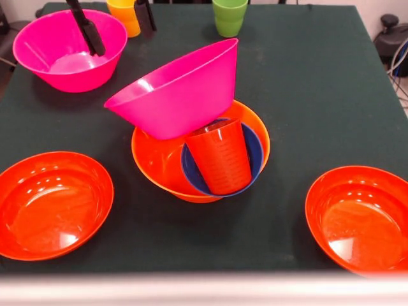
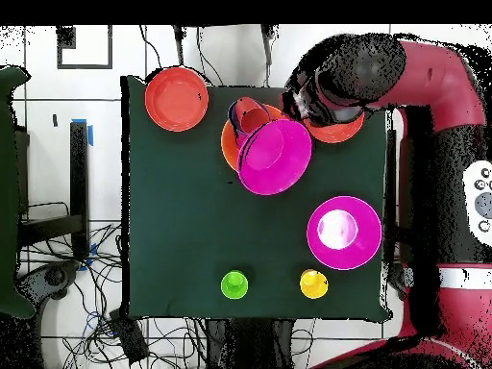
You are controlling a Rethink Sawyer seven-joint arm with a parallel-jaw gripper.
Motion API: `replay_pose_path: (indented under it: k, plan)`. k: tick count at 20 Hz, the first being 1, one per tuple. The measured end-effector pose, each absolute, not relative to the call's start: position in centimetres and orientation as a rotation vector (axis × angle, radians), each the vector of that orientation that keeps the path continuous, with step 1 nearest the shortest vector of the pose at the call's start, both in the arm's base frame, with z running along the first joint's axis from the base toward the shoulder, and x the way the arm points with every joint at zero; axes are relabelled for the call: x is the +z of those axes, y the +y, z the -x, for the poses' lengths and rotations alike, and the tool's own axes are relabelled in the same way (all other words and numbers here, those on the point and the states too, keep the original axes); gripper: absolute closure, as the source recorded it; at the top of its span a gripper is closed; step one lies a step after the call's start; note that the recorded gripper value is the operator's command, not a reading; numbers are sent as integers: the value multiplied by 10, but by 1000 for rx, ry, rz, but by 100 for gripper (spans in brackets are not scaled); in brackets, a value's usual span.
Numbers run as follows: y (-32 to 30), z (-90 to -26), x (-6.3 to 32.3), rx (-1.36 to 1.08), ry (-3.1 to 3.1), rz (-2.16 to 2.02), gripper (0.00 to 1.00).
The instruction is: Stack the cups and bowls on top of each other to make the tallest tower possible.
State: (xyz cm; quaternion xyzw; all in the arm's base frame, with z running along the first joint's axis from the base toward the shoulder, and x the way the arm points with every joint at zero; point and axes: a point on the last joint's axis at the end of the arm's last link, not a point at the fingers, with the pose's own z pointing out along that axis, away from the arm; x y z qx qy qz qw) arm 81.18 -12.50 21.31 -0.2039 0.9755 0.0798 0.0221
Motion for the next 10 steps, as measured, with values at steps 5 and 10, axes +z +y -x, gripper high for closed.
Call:
replay_pose_path:
  k: [5,10]
  plan:
    - [-106,-819,212,182,3016,677,0]
    - [-70,-828,201,75,2971,750,0]
